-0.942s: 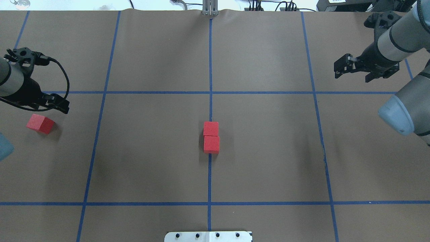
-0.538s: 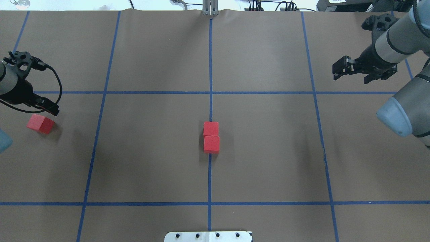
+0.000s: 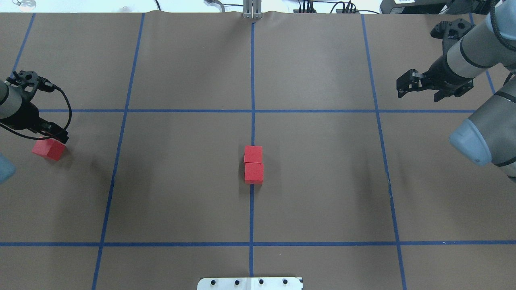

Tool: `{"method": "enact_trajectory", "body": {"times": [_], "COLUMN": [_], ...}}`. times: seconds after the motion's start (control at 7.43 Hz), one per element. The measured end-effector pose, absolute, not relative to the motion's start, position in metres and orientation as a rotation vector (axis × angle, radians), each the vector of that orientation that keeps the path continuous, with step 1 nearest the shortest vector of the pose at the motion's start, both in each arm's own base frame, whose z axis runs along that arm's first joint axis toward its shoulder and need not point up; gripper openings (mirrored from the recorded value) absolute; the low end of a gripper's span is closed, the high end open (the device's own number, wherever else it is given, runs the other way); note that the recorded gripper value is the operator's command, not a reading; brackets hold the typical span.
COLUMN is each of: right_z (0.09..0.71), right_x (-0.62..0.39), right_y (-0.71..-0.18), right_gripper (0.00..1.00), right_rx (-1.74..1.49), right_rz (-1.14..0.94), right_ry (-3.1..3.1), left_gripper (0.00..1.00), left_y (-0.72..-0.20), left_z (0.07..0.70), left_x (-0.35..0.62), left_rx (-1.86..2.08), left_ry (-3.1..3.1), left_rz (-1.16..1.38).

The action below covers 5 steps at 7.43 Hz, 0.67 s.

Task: Form red blocks into L shape at center
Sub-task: 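Grasp the remaining red cube with the left gripper and lift it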

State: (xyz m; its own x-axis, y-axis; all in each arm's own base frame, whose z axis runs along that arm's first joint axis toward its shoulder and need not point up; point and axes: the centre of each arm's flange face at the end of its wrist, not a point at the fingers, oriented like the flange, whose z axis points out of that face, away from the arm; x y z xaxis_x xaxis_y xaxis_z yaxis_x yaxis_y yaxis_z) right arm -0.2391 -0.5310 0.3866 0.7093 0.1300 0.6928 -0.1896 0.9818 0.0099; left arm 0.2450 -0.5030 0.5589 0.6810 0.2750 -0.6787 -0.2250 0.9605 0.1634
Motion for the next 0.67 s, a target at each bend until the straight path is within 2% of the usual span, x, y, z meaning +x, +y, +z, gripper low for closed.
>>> {"method": "enact_trajectory", "body": {"times": [0.4,0.67], "right_z": [0.3872,0.3868], "right_x": [-0.2395,-0.2398], "right_y": [-0.531,-0.5308], "right_gripper": [0.99,0.99], "right_rx": [0.082,0.08], "right_rz": [0.177,0.18], "right_ry": [-0.761,-0.762], "left_gripper": [0.94,0.91], "left_y": [-0.503,-0.5052], "left_z": [0.569,0.5704], "left_x": [0.2456,0.2447], "left_rx": [0.029,0.028], "left_ry": [0.776,0.775], "left_rz": [0.234,0.229]}}
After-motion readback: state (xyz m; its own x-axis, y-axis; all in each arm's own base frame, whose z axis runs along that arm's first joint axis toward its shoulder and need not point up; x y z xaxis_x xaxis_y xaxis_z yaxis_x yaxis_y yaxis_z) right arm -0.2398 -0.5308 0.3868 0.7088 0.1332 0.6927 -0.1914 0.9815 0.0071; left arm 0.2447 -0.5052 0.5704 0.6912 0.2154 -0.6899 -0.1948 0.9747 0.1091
